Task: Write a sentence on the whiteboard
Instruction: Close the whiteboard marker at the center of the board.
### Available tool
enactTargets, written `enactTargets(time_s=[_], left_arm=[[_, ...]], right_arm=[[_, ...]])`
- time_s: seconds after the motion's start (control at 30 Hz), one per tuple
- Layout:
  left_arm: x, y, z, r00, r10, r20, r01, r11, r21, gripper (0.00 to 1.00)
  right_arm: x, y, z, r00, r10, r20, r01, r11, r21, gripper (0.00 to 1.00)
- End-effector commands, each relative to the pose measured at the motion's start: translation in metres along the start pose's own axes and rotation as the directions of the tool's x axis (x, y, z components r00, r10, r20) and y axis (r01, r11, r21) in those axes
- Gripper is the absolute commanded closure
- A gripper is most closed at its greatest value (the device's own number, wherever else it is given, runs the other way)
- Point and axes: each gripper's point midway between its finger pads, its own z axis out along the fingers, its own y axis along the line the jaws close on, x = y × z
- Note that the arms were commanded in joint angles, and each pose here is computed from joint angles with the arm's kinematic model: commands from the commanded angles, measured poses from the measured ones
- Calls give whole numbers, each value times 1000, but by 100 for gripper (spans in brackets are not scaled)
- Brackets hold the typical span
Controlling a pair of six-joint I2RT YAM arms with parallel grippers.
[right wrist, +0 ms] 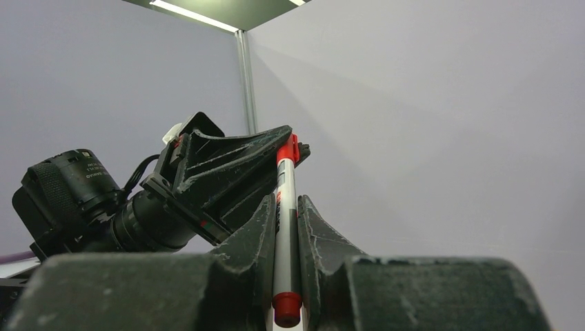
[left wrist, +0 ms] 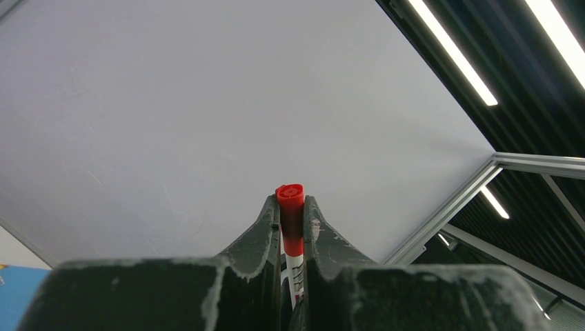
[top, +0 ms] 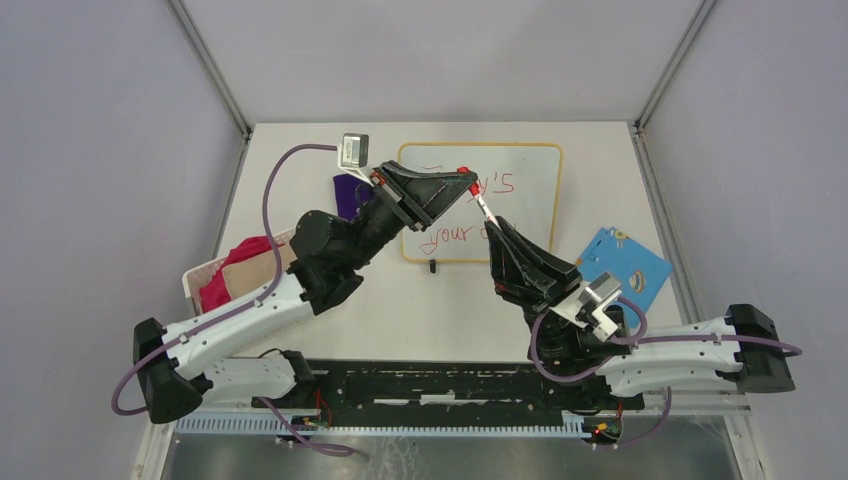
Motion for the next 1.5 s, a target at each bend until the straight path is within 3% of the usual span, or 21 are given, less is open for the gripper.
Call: enactTargets(time_s=[0.0,0.53,0.7,1.07,1.47], left_arm=[[89,16,-26,944,5,-331,-3,1000,7,98],[103,24,-32,930,30,-366,-39,999,-18,98],[104,28,-34,929,37,-369,-52,998,-32,85],[104,30,-39,930,42,-366,-59,998,-37,79],[85,28,-39,954,47,-296,-73,994,-76,41]], right_arm=[[-7,-8,13,1000,-9,-2,9,998,58,100],[-8,-6,16,1000,-19,4,18,998,53,100],[-9,-7,16,1000,-21,5,20,998,53,100],[-9,-6,17,1000,-20,5,20,998,52,100],[-11,-6,15,1000,-6,6,5,999,35,100]])
